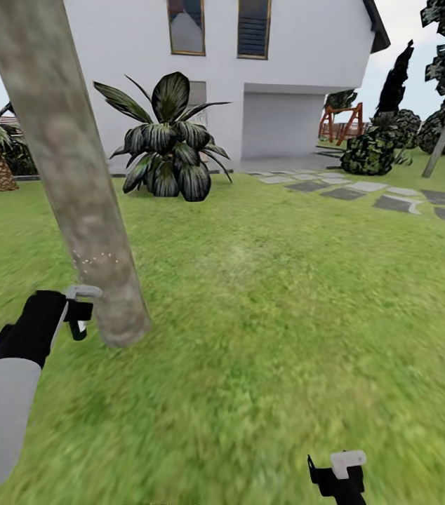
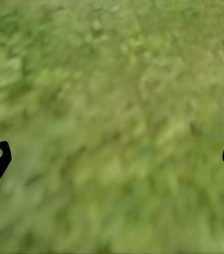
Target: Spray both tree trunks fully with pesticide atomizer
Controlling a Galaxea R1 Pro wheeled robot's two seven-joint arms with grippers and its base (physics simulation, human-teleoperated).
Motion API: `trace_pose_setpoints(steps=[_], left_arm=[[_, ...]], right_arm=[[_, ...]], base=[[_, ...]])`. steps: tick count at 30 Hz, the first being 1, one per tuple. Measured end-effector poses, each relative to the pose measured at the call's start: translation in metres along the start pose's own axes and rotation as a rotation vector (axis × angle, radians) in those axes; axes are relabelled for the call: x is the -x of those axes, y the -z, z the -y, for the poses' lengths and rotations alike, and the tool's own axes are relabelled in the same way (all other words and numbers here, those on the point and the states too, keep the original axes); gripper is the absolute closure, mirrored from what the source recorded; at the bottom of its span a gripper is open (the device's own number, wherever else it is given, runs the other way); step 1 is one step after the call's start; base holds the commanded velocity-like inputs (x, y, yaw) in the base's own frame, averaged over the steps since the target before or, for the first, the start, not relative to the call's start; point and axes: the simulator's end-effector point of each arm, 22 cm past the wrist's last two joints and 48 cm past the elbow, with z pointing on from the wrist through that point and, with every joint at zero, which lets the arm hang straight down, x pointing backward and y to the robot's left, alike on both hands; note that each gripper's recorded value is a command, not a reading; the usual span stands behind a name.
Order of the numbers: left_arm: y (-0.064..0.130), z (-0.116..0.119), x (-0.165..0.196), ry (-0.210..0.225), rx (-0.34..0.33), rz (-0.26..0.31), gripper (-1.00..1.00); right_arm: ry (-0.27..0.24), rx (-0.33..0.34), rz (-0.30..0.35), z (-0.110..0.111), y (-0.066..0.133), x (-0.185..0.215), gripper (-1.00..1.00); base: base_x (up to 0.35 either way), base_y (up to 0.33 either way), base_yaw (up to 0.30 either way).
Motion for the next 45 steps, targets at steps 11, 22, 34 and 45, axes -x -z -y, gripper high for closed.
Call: trace_pose_setpoints(steps=[11, 22, 34, 45], left_arm=[[0.0, -0.011, 0.0, -0.009, 0.031, -0.001, 1.0], [-0.015, 0.072, -0.033, -0.019, -0.095, -0.073, 1.0], [-0.018, 0.105, -0.058, -0.032, -0.129, -0.103, 1.0], [-0.024, -0.017, -0.076, -0.025, 0.058, -0.129, 1.0]], right_arm=[[0.0, 0.0, 0.0, 0.0, 0.0, 0.0, -1.0], [0.0, 0.0, -0.001, 0.0, 0.0, 0.0, -1.0], [0.0, 0.0, 0.0, 0.0, 0.0, 0.0, -1.0], [0.001, 0.001, -0.001, 0.0, 0.0, 0.0, -1.0]], base=[[0.184, -0.222, 0.278], [0.239, -0.182, 0.278], [0.137, -0.241, 0.058], [0.222, -0.147, 0.0]])
